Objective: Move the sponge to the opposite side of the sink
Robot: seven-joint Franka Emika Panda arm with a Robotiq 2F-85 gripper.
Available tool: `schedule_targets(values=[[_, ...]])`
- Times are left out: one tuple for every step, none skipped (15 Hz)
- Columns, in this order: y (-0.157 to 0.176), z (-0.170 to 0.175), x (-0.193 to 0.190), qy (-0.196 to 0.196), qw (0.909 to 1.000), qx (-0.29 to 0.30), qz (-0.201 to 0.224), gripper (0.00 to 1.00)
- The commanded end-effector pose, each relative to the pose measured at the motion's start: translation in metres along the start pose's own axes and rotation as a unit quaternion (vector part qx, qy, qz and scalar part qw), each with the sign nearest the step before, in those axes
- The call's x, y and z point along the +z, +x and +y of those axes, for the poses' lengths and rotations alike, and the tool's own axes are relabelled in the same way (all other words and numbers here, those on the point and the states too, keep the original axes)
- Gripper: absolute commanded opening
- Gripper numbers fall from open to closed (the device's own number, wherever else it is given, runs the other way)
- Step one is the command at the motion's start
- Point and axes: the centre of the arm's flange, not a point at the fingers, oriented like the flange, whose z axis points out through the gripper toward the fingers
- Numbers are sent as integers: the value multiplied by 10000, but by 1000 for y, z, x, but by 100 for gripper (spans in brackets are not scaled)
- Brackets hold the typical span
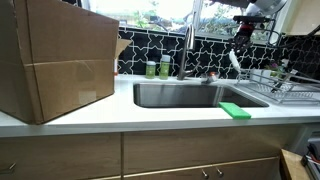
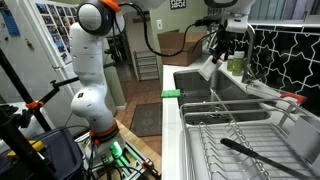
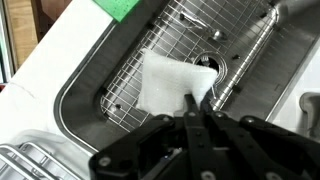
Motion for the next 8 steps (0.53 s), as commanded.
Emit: schedule_targets(values=[[0,2,1,-13,10000,3,-23,6],[-1,3,2,-22,10000,4,-37,6],[-1,4,3,-25,10000,4,-41,6],[-1,4,3,-25,10000,3,-42,4],[-6,7,10,-93,9998,-60,-138,5],[-10,10,17,-135,9997,-87,-210,5],[-15,17,30,-218,9993,-27,-296,5],[-18,23,42,-316,9987,44,-397,5]])
